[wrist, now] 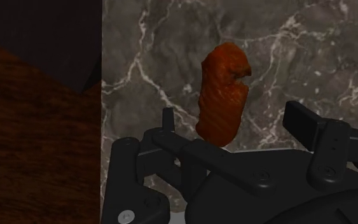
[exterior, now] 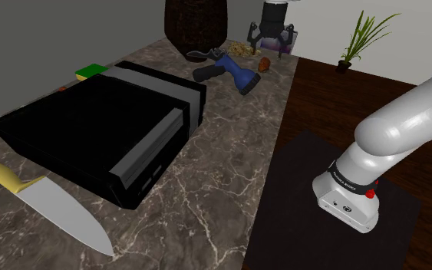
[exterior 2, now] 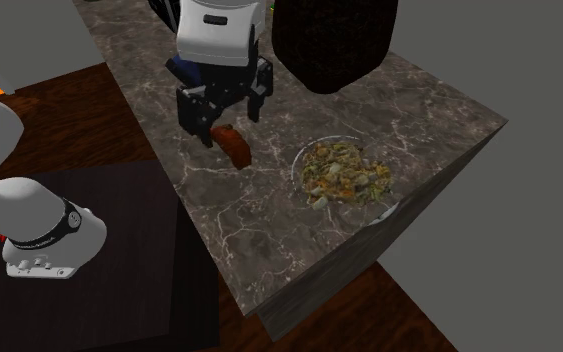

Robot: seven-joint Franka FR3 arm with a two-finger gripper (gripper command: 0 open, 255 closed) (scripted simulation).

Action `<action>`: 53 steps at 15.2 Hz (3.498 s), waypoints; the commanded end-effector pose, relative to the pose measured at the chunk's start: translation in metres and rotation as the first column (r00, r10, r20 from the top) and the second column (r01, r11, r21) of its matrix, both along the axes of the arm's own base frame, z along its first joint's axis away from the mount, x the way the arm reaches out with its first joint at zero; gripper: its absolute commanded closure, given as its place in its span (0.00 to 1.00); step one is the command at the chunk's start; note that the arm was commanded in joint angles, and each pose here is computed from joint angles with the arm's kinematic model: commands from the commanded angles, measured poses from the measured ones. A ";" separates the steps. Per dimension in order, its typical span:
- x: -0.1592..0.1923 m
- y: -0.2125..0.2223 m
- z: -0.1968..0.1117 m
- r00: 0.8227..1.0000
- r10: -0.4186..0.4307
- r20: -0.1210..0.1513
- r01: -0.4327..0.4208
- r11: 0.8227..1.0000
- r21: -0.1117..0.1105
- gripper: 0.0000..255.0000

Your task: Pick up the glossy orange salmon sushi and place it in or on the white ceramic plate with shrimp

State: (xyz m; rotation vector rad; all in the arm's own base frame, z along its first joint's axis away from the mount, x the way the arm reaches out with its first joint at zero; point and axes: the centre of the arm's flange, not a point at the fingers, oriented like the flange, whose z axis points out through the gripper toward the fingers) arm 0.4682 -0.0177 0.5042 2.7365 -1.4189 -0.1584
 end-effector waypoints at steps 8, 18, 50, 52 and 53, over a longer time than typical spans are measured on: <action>-0.004 -0.002 -0.029 1.000 -0.005 0.000 0.005 1.000 -0.001 0.00; -0.004 -0.002 -0.029 1.000 -0.005 0.000 0.005 1.000 -0.001 1.00; 0.081 -0.038 0.080 1.000 -0.005 0.000 0.005 1.000 -0.001 1.00; 0.106 -0.049 0.080 1.000 -0.005 0.000 0.005 1.000 -0.001 1.00; 0.118 -0.054 0.080 1.000 -0.005 0.000 0.005 1.000 -0.001 1.00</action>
